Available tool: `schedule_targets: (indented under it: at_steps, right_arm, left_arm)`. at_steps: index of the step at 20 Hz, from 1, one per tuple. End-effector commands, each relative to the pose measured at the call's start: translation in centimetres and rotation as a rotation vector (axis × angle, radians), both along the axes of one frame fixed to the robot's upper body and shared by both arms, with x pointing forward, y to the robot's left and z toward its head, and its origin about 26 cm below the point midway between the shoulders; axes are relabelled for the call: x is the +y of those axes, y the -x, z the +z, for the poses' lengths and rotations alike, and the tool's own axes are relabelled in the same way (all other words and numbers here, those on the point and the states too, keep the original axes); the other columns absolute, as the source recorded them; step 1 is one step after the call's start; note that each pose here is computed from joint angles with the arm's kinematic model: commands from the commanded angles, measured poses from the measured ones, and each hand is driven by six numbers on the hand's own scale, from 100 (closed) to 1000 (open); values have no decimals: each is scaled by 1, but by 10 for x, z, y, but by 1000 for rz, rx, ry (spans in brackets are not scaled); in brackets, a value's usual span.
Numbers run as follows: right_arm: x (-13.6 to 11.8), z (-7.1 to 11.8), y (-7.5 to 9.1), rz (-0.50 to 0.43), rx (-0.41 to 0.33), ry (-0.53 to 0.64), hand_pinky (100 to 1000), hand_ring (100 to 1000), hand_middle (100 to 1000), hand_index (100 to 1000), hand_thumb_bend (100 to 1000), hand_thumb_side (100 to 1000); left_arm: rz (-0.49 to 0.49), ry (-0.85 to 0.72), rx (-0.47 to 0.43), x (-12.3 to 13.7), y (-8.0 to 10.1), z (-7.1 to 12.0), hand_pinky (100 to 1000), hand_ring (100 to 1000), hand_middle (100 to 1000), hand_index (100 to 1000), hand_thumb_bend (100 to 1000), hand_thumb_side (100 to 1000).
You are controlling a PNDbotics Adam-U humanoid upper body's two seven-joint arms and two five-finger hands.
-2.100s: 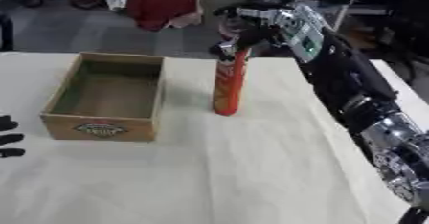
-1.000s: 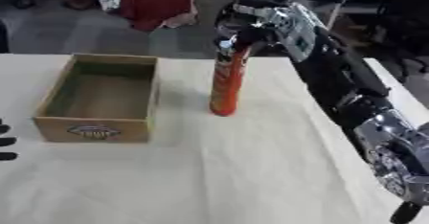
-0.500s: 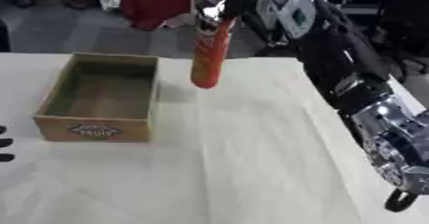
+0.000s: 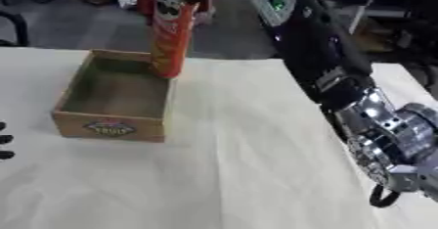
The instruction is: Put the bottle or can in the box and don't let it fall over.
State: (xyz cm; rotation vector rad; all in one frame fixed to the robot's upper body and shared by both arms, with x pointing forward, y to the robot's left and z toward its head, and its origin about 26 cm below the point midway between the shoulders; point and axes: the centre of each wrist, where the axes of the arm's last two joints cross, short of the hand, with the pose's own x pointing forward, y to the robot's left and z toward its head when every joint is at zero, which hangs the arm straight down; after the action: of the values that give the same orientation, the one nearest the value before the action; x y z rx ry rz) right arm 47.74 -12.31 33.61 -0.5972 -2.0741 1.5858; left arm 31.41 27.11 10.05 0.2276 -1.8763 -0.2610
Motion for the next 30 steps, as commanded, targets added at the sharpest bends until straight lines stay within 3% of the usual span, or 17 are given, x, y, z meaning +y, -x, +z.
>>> schedule_targets:
  at_steps: [1, 4, 6, 7, 8, 9, 10, 11, 12, 16, 21, 26, 28, 30]
  right_arm:
    - [13, 21, 10, 48, -58, -34, 281, 497, 591, 733, 138, 167]
    - [26, 11, 10, 77, -32, -45, 348, 542, 645, 789, 133, 198]
    - [30, 0, 9, 78, -10, -41, 510, 657, 722, 861, 150, 223]
    - [32, -7, 7, 73, -1, -42, 533, 677, 734, 873, 158, 230]
    - [33, -13, 6, 64, 6, -45, 620, 758, 795, 934, 210, 269]
    - [33, -19, 4, 52, 9, -45, 651, 784, 814, 948, 245, 285]
    - [33, -24, 3, 40, 7, -40, 755, 876, 880, 992, 387, 411]
    - [33, -28, 1, 28, 2, -25, 790, 909, 905, 1000, 445, 465]
    - [33, -32, 0, 20, -3, -6, 889, 980, 963, 1000, 565, 551]
    - [31, -37, -2, 15, -35, 4, 970, 1000, 1000, 1000, 636, 649]
    - [19, -16, 5, 41, -141, -138, 941, 993, 992, 1000, 577, 551]
    - [-35, 15, 31, 55, -270, -339, 871, 939, 943, 1000, 390, 425]
    - [-68, 8, 48, 22, -290, -464, 834, 905, 916, 992, 303, 422]
    - [-96, -17, 67, -17, -255, -598, 826, 883, 894, 976, 240, 450]
  left_arm:
    - [-38, 3, -34, -7, -3, 10, 614, 697, 704, 806, 526, 921]
    - [-57, 7, -42, -10, -5, 13, 615, 697, 705, 806, 527, 920]
    - [-65, 9, -48, -12, -6, 15, 615, 697, 705, 806, 527, 919]
    - [-69, 11, -50, -13, -6, 16, 615, 697, 705, 806, 527, 919]
    - [-72, 12, -52, -14, -6, 16, 615, 697, 705, 806, 528, 919]
    - [-74, 13, -54, -14, -7, 17, 615, 697, 705, 806, 528, 919]
    - [-75, 13, -55, -14, -7, 17, 615, 698, 705, 806, 528, 919]
    - [-76, 13, -55, -15, -7, 17, 615, 698, 705, 806, 528, 919]
    - [-77, 13, -55, -15, -7, 17, 615, 698, 705, 806, 529, 920]
    - [-79, 10, -52, -15, -7, 16, 615, 698, 704, 806, 529, 920]
    - [-65, 7, -41, -11, -5, 13, 615, 698, 704, 806, 530, 920]
    - [-12, -4, -9, 0, 0, 3, 615, 699, 704, 805, 531, 922]
    - [13, -9, 8, 6, 3, -2, 615, 699, 704, 805, 532, 923]
    - [34, -17, 16, 10, 6, -5, 615, 699, 704, 805, 532, 923]
